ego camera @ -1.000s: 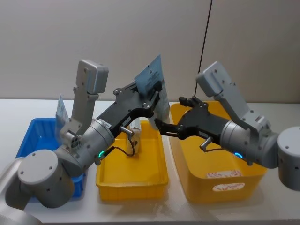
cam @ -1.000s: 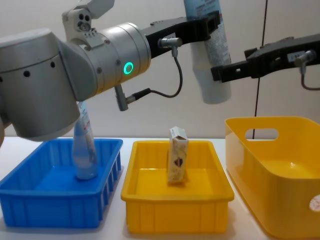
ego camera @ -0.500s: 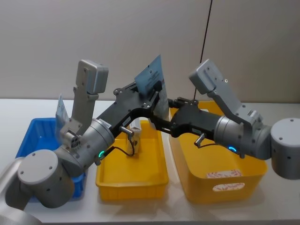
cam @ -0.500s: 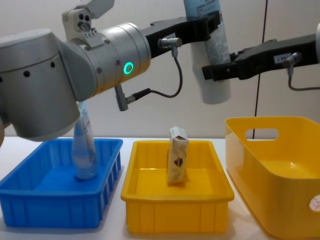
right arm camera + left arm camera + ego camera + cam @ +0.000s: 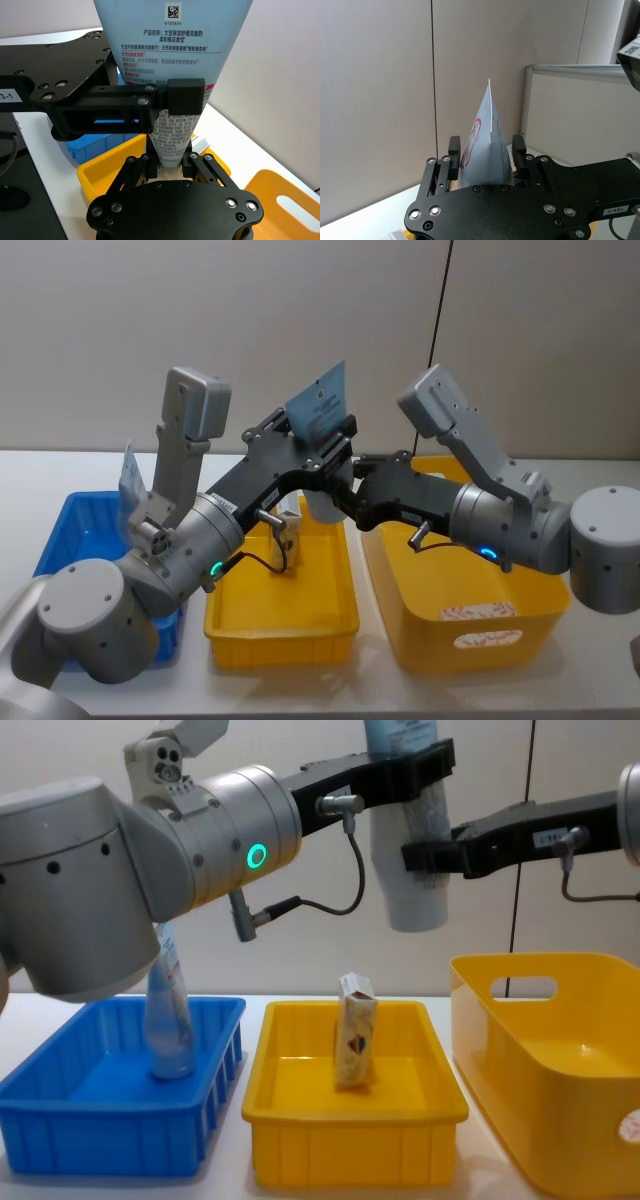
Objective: Bimanual collaborative sorting of washing and personal care products
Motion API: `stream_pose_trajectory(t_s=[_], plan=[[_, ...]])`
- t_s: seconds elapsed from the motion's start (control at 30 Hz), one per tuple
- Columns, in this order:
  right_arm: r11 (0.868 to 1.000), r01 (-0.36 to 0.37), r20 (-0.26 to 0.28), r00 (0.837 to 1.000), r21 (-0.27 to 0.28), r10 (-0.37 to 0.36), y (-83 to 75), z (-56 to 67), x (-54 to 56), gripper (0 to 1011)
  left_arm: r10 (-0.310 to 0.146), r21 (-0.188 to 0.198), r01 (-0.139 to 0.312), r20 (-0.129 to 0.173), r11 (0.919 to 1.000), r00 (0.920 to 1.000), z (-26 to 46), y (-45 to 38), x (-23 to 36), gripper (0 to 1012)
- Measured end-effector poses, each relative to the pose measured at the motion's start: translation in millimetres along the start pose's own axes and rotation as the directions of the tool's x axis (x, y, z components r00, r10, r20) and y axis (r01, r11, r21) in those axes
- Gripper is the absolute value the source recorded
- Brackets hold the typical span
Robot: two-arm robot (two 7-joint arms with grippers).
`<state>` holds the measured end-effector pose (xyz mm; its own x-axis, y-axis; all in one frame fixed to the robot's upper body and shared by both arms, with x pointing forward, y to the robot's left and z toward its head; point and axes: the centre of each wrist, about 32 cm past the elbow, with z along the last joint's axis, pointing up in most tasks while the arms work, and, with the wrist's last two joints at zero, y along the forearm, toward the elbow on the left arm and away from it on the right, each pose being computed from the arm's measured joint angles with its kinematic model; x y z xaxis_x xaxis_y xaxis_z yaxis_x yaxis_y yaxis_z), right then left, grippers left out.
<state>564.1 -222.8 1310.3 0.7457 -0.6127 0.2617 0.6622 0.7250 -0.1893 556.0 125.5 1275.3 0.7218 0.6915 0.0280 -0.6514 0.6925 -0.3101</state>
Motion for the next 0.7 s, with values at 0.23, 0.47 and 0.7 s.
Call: stream_pose_trajectory(t_s=[0.23, 0.47, 0.7], plan=[[0.999, 0.034, -0.017, 0.999, 0.0, -0.034, -1.4, -2.5, 0.5, 159, 0.0, 0.0, 0.0, 0.0, 1.0, 1.0, 0.0, 0.0, 0.0, 782], [0.996, 0.093, -0.038, 0.995, -0.01, -0.093, -5.5, -4.5, 0.2, 129, 0.0, 0.0, 0.0, 0.0, 1.0, 1.0, 0.0, 0.0, 0.0, 979], [0.984, 0.174, -0.066, 0.982, -0.03, -0.176, -12.0, -8.3, -0.7, 126, 0.0, 0.0, 0.0, 0.0, 1.0, 1.0, 0.0, 0.0, 0.0, 1001]])
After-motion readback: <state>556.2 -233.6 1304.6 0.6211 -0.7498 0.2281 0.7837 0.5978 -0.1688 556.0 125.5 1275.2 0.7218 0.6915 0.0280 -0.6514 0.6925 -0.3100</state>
